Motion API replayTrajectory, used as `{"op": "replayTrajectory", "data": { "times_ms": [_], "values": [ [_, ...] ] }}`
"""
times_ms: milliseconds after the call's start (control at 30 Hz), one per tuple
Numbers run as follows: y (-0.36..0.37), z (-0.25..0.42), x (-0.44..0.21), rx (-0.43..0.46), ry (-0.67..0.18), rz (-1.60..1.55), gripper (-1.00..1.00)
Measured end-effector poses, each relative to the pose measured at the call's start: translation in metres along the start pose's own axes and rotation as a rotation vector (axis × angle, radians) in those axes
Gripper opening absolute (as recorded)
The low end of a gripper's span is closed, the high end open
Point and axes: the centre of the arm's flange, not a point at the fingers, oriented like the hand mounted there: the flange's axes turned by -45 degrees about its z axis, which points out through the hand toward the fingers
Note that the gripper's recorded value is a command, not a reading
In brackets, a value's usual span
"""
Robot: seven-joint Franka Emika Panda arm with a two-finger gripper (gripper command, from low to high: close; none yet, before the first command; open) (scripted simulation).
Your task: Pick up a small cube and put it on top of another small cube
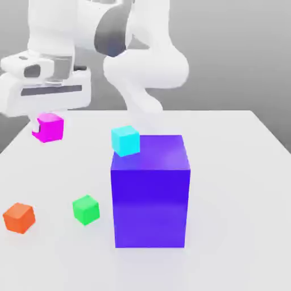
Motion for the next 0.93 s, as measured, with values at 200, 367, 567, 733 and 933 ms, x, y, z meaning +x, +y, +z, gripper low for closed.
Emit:
{"op": "replayTrajectory", "data": {
  "times_ms": [200,367,567,733,933],
  "values": [
    [-0.017,0.046,-0.005,0.056,0.040,-0.090,-1.00],
    [-0.035,0.081,0.010,0.092,0.082,-0.186,-1.00],
    [-0.052,0.122,0.036,0.112,0.124,-0.279,-1.00],
    [-0.058,0.159,0.042,0.116,0.131,-0.283,1.00],
    [-0.058,0.159,0.042,0.116,0.131,-0.283,1.00]
  ]
}}
